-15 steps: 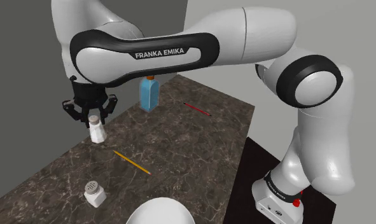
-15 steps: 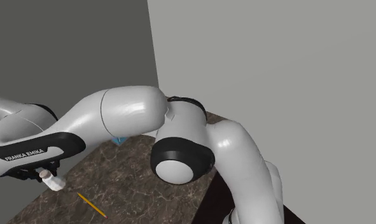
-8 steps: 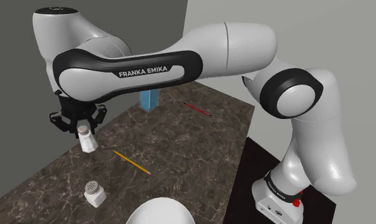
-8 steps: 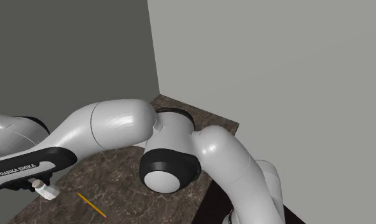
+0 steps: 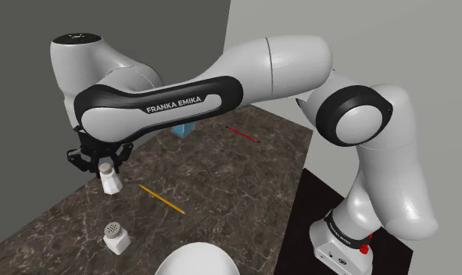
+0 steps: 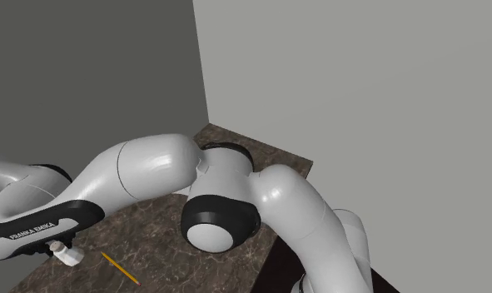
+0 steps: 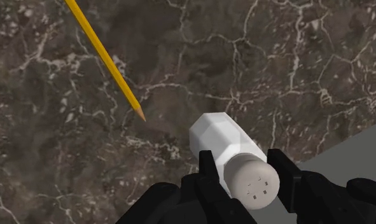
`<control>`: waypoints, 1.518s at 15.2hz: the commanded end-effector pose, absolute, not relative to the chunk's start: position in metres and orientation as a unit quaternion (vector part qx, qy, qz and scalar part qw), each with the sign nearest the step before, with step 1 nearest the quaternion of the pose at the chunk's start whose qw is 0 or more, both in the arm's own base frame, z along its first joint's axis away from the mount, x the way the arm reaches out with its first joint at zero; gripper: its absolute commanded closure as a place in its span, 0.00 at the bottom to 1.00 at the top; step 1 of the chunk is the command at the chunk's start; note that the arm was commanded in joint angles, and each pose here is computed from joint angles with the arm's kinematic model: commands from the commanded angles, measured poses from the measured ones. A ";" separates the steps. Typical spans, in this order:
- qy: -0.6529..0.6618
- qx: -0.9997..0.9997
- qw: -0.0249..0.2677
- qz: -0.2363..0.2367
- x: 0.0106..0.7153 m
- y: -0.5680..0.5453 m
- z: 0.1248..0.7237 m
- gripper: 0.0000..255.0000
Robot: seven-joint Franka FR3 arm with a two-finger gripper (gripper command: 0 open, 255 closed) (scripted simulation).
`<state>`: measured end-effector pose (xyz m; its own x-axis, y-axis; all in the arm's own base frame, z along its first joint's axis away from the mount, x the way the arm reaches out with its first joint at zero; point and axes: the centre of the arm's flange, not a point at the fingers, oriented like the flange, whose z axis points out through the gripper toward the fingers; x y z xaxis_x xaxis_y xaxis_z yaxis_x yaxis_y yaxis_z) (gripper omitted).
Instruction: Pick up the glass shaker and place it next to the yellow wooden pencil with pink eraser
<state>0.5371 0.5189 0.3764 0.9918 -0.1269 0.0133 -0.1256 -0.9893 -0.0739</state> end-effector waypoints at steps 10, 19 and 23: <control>0.063 -0.997 0.037 -0.009 0.537 0.519 0.375 0.00; 0.063 -0.997 0.037 -0.009 0.536 0.515 0.424 0.00; 0.063 -0.997 0.037 -0.009 0.536 0.515 0.424 0.00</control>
